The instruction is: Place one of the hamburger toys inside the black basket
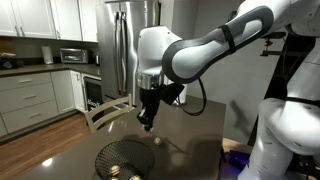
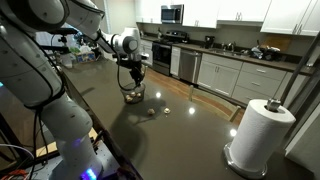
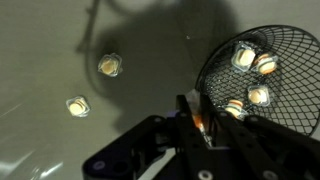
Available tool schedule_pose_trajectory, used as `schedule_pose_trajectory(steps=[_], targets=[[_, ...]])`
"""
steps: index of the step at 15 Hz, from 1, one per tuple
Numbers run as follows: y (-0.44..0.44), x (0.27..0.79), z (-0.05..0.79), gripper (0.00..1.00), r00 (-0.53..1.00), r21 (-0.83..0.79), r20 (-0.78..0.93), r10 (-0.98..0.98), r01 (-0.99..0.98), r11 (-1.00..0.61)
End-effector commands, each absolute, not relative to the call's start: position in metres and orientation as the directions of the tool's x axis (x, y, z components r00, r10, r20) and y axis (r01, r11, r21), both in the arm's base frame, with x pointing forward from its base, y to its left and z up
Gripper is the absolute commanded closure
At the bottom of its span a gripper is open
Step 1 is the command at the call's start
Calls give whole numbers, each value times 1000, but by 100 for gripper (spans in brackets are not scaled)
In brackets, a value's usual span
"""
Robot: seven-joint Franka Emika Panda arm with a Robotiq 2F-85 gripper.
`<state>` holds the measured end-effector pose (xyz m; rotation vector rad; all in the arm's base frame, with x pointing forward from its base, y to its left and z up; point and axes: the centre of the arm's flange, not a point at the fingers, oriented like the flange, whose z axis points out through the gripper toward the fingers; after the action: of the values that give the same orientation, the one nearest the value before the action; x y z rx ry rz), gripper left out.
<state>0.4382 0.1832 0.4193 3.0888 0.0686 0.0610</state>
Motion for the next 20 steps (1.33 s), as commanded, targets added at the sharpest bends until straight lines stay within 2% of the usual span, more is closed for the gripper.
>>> schedule_pose_trajectory(steps=[1,9,20], targets=[[205,438,422,96,989,66,-3,151,150,-986],[250,433,413,96,933,53,-54,357,359,-932],[270,438,415,96,805,-14,22,593,593,-805]])
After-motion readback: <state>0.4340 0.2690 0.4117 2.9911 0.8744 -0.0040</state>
